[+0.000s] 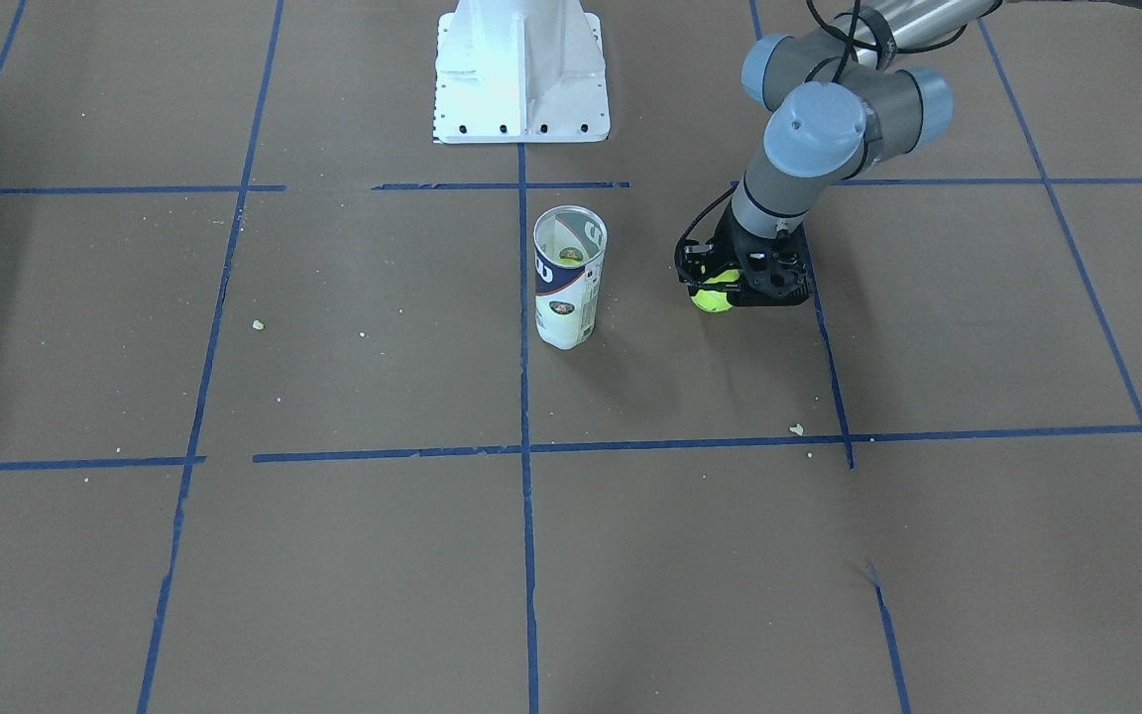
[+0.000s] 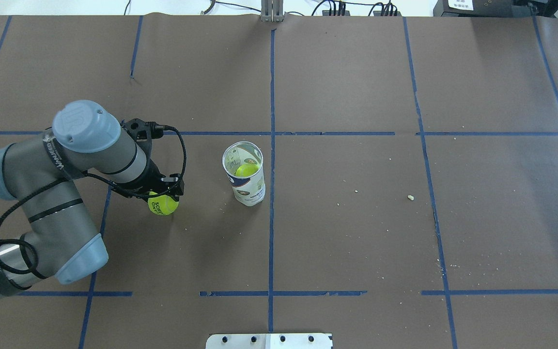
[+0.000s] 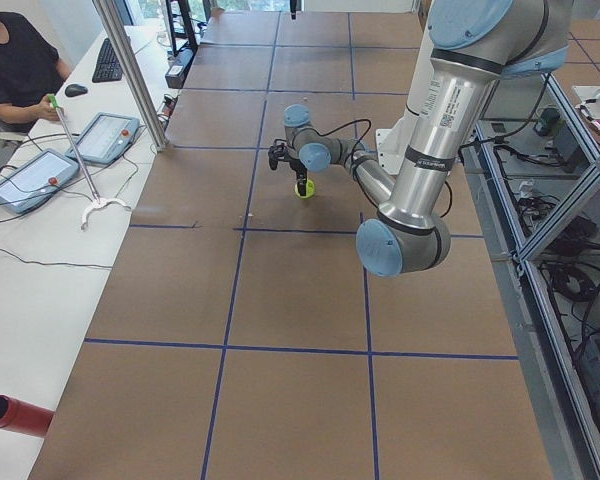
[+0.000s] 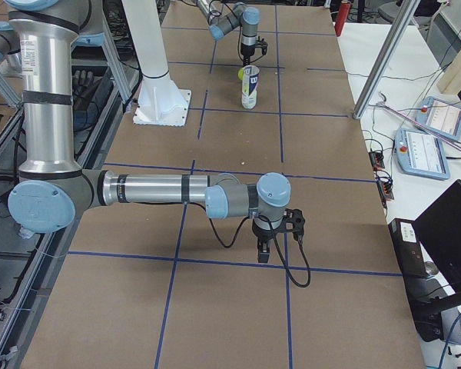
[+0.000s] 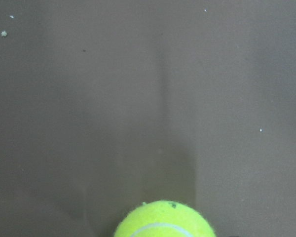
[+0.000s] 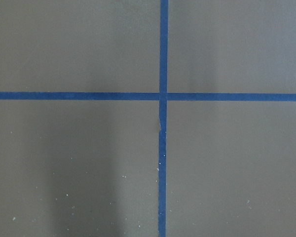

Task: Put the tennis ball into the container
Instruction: 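Lift the ball with the left gripper and carry it above the clear cup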

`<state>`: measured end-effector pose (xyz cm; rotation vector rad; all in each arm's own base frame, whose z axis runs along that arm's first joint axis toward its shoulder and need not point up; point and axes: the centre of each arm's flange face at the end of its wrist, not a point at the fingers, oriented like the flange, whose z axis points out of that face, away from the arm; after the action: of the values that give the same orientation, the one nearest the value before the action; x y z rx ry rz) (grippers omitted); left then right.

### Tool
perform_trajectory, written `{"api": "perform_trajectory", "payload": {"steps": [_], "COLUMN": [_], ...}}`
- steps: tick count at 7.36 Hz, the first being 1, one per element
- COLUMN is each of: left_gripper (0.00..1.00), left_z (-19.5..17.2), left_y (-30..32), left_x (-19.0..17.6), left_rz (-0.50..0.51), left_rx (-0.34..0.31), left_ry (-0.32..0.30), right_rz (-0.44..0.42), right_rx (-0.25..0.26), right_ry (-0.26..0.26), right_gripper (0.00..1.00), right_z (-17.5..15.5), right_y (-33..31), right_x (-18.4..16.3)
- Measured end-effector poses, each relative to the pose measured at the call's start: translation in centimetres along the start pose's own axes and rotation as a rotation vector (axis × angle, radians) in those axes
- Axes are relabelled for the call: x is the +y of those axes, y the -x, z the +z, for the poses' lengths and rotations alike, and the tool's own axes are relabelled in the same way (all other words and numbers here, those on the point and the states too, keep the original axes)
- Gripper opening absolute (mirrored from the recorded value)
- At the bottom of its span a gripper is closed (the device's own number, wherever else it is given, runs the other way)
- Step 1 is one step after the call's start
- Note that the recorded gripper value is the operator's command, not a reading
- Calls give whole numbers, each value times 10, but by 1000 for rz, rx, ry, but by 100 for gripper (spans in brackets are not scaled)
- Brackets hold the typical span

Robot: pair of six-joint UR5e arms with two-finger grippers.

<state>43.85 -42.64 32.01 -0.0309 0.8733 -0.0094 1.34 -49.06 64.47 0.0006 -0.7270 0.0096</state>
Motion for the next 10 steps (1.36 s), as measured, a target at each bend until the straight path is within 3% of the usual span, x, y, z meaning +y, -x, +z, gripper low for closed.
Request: {"api": "perform_trajectory", "payload": {"steps": [3, 5, 7, 10], "left_gripper": [0, 0, 0, 0], "left_z": [-154, -224, -248, -219], "left_y": [-13, -50, -108, -178], "left_x": [-5, 0, -13, -29], "left_rz": [-17, -64, -183, -232], "left_rx": [-60, -22, 26, 51], "left_ry": [-50, -17, 4, 41], "right_rz": [0, 0, 0, 0], "right_rx": [0, 0, 0, 0], "right_ry": [0, 0, 0, 0], "right_gripper": [100, 100, 100, 100], "right_z": [0, 0, 0, 0], "right_y": [0, 0, 0, 0], "right_x": [0, 0, 0, 0]}}
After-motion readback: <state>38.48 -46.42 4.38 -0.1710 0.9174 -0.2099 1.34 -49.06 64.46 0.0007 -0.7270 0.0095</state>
